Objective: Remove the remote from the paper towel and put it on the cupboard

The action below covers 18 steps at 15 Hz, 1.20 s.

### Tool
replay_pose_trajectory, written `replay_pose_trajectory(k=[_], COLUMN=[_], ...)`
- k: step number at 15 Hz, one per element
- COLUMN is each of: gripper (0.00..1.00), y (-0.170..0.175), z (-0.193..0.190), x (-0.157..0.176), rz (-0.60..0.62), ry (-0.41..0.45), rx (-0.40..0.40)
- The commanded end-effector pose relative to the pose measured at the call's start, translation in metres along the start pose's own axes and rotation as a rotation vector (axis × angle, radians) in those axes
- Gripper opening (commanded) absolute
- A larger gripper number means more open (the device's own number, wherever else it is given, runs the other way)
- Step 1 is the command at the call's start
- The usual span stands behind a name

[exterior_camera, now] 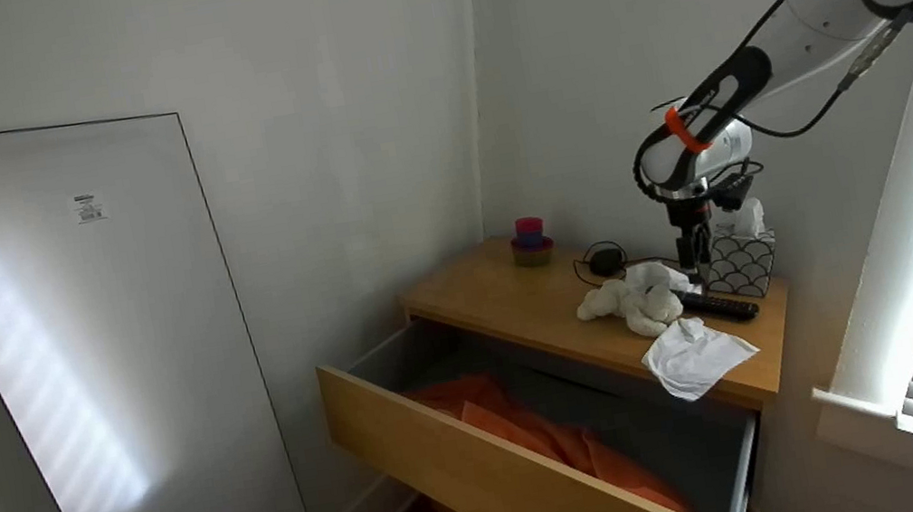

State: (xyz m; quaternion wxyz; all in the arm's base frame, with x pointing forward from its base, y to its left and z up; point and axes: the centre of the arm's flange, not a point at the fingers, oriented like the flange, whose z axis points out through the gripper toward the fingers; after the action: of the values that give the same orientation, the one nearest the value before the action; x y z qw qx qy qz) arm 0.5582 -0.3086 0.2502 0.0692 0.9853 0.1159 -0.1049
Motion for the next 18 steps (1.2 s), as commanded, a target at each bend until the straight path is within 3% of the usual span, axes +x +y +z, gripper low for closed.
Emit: replay_pose_trajectory(k=[1,6,8,9,10,13,18], gripper=[1.00,1.00,1.00,1.00,1.00,1.00,1.00], y=[-0.047,-0.071,-0.088,-0.098,-0.063,-0.088,-0.091], z=[-0.021,-0.055,-0.067,-0.073,-0.063,-0.072,-0.073], x=[-0.064,-0.097,-0.113,-0.123,-0.075,-0.096,-0.102], rz=[0.040,0.087,0.056,0.028,0.064,0.035,0.034], ry=[0.189,0.472,0.529,0.533,0.489,0.511,0.512], rx=[-0.075,-0.127,-0.123,-0.111,-0.144,-0.129,-0.129])
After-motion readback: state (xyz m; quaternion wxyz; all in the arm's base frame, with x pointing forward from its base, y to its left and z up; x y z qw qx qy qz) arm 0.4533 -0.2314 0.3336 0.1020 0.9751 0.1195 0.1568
